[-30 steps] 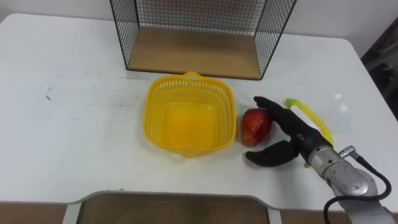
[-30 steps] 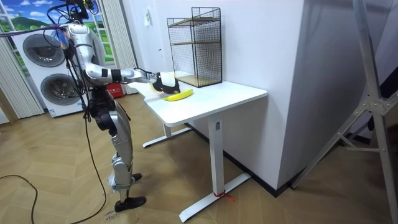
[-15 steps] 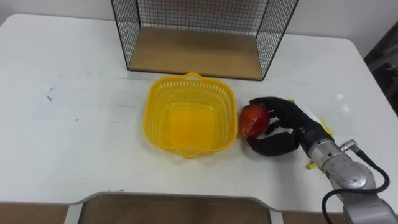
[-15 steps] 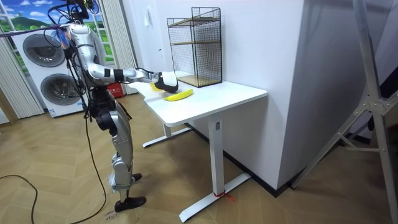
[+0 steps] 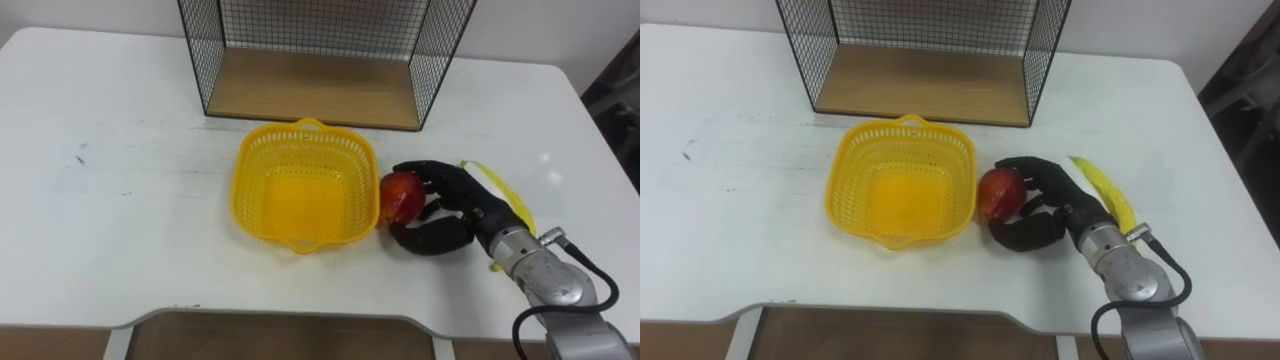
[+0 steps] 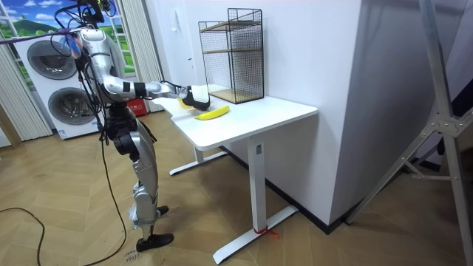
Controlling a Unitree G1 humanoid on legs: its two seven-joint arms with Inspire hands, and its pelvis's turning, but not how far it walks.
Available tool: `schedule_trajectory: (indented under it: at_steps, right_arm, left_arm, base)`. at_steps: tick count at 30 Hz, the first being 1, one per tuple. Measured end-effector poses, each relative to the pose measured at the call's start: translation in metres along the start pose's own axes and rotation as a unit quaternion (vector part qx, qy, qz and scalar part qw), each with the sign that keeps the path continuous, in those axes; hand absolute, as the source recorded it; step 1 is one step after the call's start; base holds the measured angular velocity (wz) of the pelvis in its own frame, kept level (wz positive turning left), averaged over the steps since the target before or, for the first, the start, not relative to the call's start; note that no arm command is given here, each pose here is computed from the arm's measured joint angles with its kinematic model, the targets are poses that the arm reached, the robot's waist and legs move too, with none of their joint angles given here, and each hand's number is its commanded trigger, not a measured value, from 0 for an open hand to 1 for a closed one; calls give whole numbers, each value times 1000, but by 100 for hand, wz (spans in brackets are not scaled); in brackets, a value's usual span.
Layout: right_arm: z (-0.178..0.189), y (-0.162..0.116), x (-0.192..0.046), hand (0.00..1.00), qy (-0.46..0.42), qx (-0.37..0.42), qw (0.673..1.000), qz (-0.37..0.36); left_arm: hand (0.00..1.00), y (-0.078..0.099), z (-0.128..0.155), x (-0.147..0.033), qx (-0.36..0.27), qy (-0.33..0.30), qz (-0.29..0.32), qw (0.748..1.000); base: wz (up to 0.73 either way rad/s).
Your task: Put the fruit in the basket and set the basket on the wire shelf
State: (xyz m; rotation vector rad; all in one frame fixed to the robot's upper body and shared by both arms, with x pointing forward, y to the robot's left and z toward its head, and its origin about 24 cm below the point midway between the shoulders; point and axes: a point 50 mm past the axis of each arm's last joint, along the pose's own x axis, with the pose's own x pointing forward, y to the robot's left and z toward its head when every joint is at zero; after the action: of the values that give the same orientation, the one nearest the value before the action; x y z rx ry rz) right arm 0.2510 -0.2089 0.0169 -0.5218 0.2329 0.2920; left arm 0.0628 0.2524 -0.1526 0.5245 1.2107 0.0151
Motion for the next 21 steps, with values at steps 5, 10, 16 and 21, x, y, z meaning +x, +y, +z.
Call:
schedule_trajectory:
  at_steps: [5,10,16,21]
  right_arm:
    - [-1,1,-1,100,-1,13,1000,1]
    - [-1,-1,-1,100,-2,12,1000,-2]
    - [-2,-10,-3,100,0,15,1000,-24]
    - [-3,-15,-5,100,1,18,999,-40]
  left_arm:
    - [0,-1,-3,-1,3,4,-3,1000]
    - [0,-2,-5,-1,2,6,-13,1000]
    - [0,-4,-13,-3,-1,15,-22,1000]
    - [0,-6,-17,-5,3,21,-26,999]
  base:
    - [0]
    - [0]
    - [0]
    - [0]
